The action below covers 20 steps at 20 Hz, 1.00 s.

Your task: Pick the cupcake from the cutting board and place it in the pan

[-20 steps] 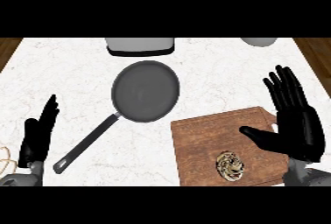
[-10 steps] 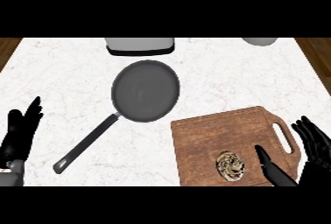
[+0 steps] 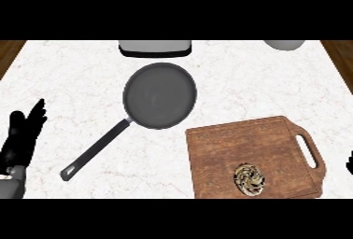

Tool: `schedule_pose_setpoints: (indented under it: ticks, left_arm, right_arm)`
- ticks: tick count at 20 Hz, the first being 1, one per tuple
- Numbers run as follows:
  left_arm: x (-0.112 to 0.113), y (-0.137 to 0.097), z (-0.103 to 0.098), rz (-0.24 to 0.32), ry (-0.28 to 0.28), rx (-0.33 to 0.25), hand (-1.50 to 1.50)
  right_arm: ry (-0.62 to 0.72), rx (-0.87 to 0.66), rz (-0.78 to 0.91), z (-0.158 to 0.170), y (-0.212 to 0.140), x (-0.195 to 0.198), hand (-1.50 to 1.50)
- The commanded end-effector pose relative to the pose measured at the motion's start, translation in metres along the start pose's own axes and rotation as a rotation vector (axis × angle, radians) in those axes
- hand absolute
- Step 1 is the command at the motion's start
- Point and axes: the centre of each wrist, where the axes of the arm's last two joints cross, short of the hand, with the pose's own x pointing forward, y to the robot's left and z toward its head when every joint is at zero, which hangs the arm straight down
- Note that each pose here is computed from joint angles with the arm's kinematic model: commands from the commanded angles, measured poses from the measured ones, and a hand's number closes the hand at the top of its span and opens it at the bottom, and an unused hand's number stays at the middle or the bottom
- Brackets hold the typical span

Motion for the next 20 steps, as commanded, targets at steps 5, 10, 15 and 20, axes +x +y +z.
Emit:
schedule_pose_setpoints:
  ticks: [5,10,15,20]
  left_arm:
    - [0.016,-0.007,-0.007,0.008,-0.049,-0.023,0.00]
    - [0.012,-0.011,-0.007,-0.021,-0.026,-0.031,0.00]
    - [0.023,-0.015,-0.015,-0.005,-0.042,-0.056,0.00]
    - [0.009,-0.019,-0.012,-0.012,-0.027,-0.042,0.00]
  right_arm:
    - [0.199,0.224,0.429,-0.004,-0.028,0.028,-1.50]
    - [0.336,0.344,0.607,-0.016,-0.024,0.044,-1.50]
    - [0.408,0.436,0.707,-0.036,-0.001,0.066,-1.50]
    - [0.455,0.527,0.747,-0.038,0.040,0.079,-1.50]
